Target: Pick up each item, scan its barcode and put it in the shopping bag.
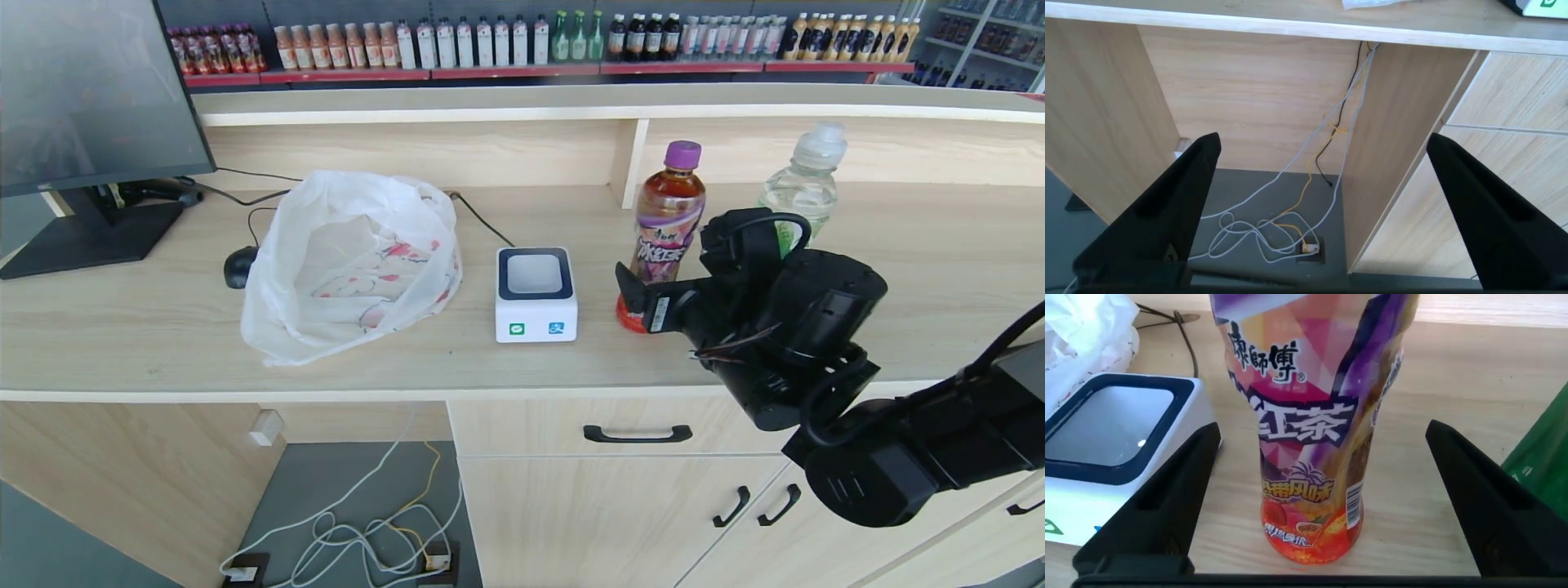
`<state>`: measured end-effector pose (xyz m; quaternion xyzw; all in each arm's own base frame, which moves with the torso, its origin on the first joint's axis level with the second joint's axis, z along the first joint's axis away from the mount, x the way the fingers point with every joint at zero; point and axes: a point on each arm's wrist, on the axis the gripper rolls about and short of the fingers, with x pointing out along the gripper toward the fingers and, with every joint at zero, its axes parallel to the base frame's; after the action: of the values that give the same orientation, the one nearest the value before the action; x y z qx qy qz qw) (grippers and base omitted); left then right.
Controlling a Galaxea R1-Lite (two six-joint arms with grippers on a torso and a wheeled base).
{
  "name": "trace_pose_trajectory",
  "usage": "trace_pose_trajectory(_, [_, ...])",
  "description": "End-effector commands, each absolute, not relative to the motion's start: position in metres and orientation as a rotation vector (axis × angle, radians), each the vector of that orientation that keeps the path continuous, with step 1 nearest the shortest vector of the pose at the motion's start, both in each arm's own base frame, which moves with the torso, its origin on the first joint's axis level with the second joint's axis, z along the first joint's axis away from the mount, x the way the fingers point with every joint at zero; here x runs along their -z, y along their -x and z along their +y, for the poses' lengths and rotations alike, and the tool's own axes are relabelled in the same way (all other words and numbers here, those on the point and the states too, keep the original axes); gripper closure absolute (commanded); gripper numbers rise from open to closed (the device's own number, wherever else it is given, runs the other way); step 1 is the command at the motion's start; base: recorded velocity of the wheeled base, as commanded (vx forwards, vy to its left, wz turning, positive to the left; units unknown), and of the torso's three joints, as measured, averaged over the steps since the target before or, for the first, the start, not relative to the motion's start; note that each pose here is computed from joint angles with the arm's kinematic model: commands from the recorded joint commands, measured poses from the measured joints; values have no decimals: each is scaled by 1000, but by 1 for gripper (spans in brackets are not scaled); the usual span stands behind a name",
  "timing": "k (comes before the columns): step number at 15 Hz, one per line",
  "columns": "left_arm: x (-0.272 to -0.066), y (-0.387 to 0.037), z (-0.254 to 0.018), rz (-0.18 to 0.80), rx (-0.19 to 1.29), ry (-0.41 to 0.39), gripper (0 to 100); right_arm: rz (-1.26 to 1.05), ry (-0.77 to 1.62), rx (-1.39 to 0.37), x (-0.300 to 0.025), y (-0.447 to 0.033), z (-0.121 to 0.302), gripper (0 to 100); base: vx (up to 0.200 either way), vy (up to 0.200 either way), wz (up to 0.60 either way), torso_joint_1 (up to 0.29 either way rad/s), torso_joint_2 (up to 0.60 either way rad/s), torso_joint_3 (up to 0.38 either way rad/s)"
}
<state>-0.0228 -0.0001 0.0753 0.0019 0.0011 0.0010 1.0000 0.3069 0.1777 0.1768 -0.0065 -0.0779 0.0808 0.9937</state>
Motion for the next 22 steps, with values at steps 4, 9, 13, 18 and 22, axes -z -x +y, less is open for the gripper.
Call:
trace_pose_trajectory(4, [-75,23,0,2,-3,-3,0,-176,33,-159,-177,-324,175,0,0,0,0,0,0,0])
trace_pose_trajectory(9, [-75,23,0,2,-3,-3,0,-180,42,-158,-175,-329,177,0,0,0,0,0,0,0])
trace_pose_trajectory(13, [-75,23,0,2,-3,-3,0,-201,45,-138,-180,-335,173,0,0,0,0,0,0,0])
trace_pose_trajectory(18, [-75,23,0,2,-2,-3,0,-208,42,-138,-181,-339,175,0,0,0,0,0,0,0])
trace_pose_trajectory(22, [-75,23,0,2,-3,-3,0,-217,40,-137,-181,-342,177,0,0,0,0,0,0,0])
